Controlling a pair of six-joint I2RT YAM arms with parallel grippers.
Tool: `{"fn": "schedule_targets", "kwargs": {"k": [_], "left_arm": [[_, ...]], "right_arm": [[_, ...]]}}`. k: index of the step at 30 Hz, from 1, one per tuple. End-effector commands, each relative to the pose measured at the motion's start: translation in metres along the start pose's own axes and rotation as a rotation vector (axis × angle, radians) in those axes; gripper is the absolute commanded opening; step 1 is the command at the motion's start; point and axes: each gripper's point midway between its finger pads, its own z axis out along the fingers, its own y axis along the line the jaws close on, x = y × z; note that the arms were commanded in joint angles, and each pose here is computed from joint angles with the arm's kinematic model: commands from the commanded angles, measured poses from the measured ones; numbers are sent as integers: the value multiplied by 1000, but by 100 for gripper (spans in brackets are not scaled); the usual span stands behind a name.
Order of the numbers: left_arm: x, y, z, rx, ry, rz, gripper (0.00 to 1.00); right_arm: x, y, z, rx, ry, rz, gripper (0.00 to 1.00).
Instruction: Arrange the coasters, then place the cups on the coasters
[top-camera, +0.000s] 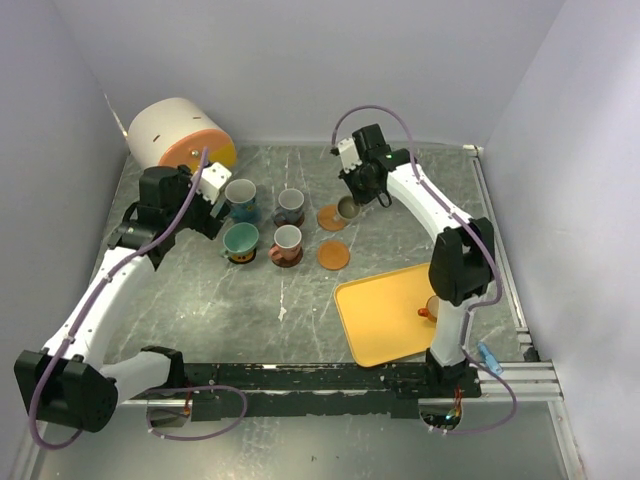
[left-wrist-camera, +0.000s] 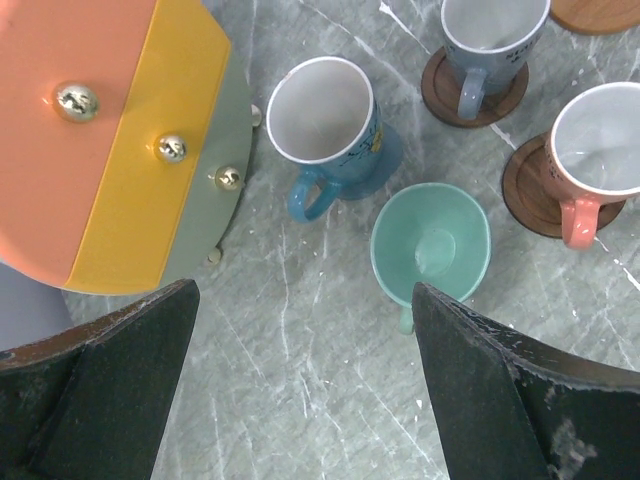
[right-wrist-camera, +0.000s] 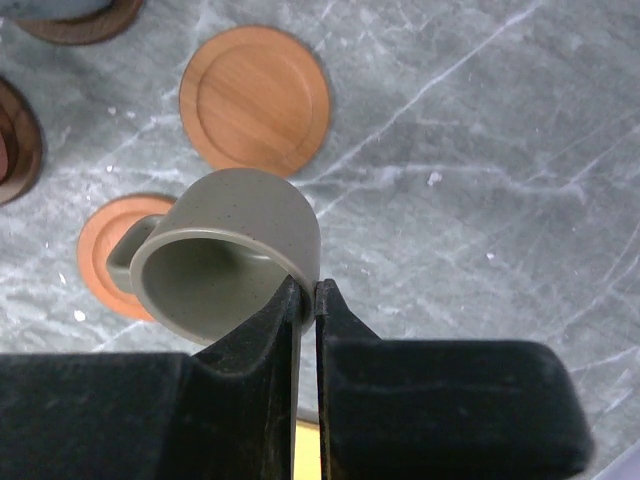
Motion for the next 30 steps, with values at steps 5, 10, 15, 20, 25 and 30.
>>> {"fn": "schedule_targets", "kwargs": {"k": [5,10,15,20,25,30], "left_arm": [[-13,0,-12,10,-55,3,99],[-13,-1,-13,8,-60,7,99],[-13,-5,-14,26,-71,7,99],[-12,-10,-14,50,-79,9,99],[-13,-12,-15,57,-85,5,99],[-11,-12,-15,57,-82,9,99]], "right_arm": [[-25,4,27,2,1,57,0],[-25,7,45,5,36,57,0],[-22,6,58,14,63,58,0],[-19,6,67,12,83,57,0],[-18,6,75,8,96,56,0],[-19,8,81,-4,103,56,0]]}}
